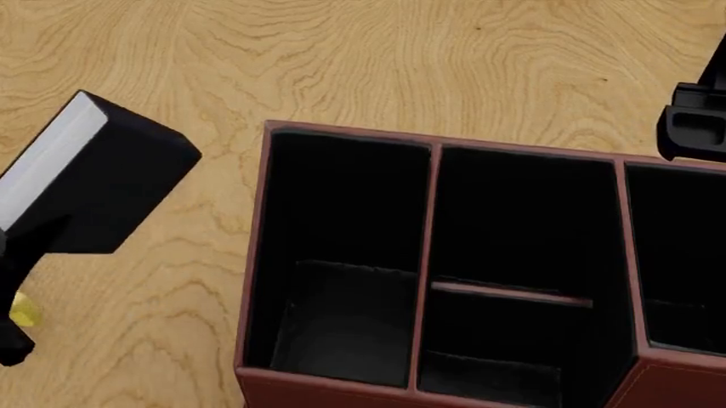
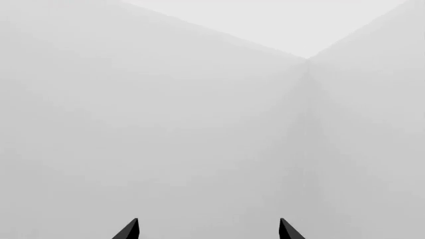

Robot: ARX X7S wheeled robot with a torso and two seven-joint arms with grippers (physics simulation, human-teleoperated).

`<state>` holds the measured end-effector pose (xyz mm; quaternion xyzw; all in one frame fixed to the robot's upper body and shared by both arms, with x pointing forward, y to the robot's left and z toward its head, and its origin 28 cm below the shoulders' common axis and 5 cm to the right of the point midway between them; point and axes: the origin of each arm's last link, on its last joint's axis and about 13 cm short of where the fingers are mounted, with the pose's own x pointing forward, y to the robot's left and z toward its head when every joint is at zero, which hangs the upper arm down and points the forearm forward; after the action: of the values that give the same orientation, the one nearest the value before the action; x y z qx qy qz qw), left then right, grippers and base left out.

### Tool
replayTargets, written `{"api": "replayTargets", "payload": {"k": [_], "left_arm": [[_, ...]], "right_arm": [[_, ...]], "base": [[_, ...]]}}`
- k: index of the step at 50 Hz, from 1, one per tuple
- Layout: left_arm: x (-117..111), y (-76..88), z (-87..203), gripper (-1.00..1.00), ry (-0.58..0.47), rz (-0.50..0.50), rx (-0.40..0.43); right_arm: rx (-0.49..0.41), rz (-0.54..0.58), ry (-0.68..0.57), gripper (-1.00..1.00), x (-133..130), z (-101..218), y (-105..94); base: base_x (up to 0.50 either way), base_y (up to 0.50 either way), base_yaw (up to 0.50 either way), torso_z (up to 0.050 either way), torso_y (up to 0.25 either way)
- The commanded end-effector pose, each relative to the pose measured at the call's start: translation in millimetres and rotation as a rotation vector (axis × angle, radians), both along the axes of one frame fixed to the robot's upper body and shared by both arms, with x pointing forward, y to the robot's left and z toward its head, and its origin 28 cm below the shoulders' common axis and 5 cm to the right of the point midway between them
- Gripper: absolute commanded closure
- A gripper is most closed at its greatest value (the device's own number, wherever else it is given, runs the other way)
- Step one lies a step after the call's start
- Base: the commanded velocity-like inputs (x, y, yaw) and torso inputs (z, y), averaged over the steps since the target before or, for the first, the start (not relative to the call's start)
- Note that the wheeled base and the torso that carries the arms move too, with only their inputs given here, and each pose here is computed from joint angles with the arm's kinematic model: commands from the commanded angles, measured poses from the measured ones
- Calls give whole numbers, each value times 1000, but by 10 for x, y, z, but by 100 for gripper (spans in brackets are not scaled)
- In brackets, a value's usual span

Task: Pick up the book and place it in the back compartment of the caddy.

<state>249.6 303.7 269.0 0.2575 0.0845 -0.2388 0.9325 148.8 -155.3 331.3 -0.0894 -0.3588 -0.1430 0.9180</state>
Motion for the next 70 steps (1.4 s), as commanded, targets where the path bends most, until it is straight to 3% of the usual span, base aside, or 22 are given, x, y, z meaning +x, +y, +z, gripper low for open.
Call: {"api": "replayTargets", "payload": {"k": [1, 21, 36, 38, 52, 70], "left_arm": [[-95, 18, 343, 100, -119, -10, -6], [-186, -94, 841, 100, -157, -204, 64], [-124, -294, 1085, 100, -122, -380, 210], [-125, -343, 1108, 100, -117, -433, 262], [-83, -620, 1262, 100, -85, -535, 364], [-6, -815, 1300, 100, -96, -583, 378]], "right_arm": [[4, 1, -4, -100, -18, 5, -10], [6, 5, -8, -100, -51, 12, -16], [6, 5, -14, -100, -83, 35, -15], [6, 2, -15, -100, -91, 36, -20], [8, -2, -21, -100, -115, 45, -33], [20, -140, -75, -100, -464, 227, -290]], "base": [[0, 0, 0, 0, 10], [0, 0, 0, 0, 1], [0, 0, 0, 1, 1], [0, 0, 0, 0, 0], [0, 0, 0, 0, 1], [0, 0, 0, 0, 1]]}}
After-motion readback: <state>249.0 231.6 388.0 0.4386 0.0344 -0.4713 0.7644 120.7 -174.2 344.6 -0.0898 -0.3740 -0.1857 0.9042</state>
